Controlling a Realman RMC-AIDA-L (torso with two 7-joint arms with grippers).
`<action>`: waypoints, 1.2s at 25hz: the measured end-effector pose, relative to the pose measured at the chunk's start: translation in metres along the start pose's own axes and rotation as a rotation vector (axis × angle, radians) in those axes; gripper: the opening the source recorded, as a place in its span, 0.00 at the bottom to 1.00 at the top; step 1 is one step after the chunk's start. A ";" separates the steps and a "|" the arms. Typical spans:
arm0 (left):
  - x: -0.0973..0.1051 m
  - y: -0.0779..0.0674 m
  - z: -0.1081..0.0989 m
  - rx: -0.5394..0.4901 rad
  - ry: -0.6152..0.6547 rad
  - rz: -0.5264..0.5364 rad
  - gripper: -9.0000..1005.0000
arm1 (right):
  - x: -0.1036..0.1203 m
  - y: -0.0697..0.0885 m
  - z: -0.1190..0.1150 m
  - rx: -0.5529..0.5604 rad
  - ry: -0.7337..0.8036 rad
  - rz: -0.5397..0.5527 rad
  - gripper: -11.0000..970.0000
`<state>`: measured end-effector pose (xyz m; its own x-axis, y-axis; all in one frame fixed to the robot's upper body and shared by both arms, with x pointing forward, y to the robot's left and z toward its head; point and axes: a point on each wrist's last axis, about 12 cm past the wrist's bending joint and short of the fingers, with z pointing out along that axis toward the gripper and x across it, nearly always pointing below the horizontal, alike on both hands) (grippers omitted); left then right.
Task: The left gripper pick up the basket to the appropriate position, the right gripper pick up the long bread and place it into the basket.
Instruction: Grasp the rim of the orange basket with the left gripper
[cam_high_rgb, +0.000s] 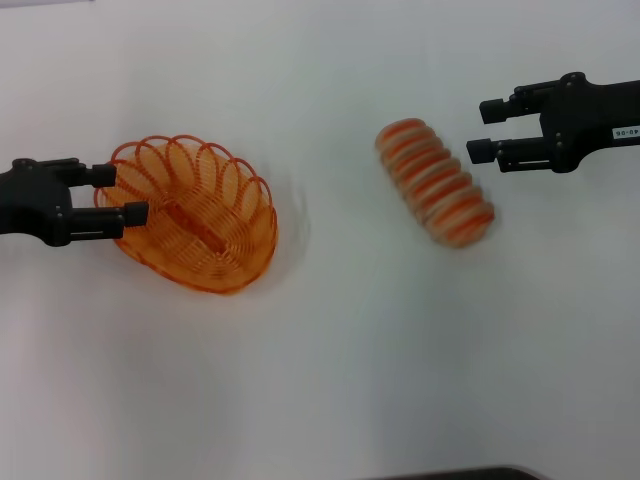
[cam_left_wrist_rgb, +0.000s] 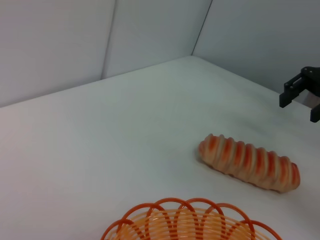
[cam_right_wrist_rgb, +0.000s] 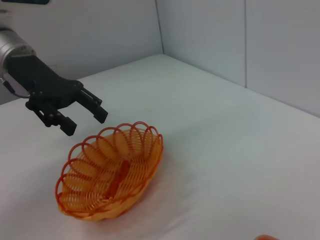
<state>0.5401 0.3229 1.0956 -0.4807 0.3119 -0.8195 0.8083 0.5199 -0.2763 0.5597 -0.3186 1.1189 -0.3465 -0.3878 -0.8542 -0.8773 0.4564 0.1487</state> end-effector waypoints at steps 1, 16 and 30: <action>0.000 0.000 0.000 0.000 0.000 -0.001 0.78 | 0.000 0.000 0.000 0.000 0.000 0.000 0.64; 0.000 0.000 0.000 0.000 -0.002 -0.010 0.78 | 0.000 -0.001 0.001 0.007 0.001 -0.002 0.64; -0.012 0.005 -0.005 -0.029 -0.088 -0.020 0.78 | -0.004 -0.002 0.004 0.009 -0.001 -0.013 0.64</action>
<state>0.5485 0.3262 1.1069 -0.4639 0.2304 -0.8554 0.7878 0.5489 -0.2794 0.5645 -0.3151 1.1204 -0.3353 -0.3930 -0.8562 -0.8786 0.4586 0.1336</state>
